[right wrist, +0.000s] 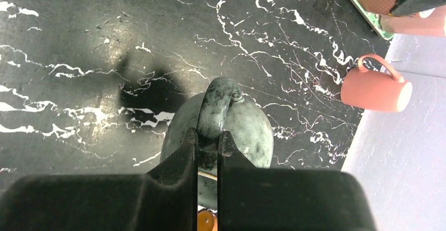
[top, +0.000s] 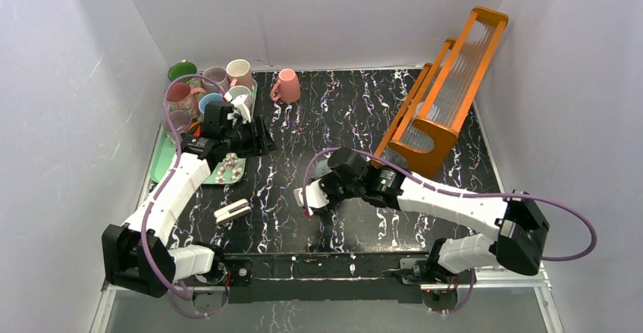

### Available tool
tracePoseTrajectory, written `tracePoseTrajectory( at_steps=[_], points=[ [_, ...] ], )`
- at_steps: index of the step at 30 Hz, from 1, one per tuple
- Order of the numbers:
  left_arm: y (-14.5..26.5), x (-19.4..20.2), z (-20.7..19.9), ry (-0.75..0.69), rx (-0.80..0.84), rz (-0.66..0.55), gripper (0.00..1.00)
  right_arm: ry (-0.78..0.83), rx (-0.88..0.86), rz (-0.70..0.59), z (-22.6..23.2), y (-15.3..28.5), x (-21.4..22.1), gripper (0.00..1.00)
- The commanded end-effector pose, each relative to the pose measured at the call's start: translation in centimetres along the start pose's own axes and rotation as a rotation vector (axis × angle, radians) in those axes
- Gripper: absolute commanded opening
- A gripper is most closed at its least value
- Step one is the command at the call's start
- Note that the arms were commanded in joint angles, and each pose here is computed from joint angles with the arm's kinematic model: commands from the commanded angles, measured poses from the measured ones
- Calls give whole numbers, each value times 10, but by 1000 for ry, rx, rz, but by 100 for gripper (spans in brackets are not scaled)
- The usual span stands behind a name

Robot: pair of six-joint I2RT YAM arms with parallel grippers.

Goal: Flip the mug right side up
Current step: Turn over the cup at the center of the board, then place the cup at the center of the board.

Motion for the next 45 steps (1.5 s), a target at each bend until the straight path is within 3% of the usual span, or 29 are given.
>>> tracePoseTrajectory(
  at_steps=[1,6,13,20,34,40,45],
  points=[
    [10,5,19,-200,-89,-74,56,83,-76,94,-5,13,-7,1],
    [9,16,31,-192,-152,-120,58,137,-138,196,3,-3,-6,1],
    [-4,34,40,-141,-171,-33,59,238,-280,280,27,-33,-9,1],
    [-10,39,40,-127,-155,-25,61,296,-353,323,42,-54,-3,1],
    [-13,47,37,-159,-111,-6,62,348,-416,331,55,-66,-16,36],
    [-14,48,31,-171,-74,-1,62,309,-367,242,42,-53,-44,51],
    [-8,45,27,-163,-61,-21,62,209,-285,109,34,-37,-70,55]
  ],
)
Point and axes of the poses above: each gripper's point midway between its finger pads, its own y axis back along the fingers, its own z axis along the line the jaws close on, x = y × z, the point moved 2 cm from there along y, back along the fingers, and after that the axes turned 14 degrees about -y, right-handed, at the moved point
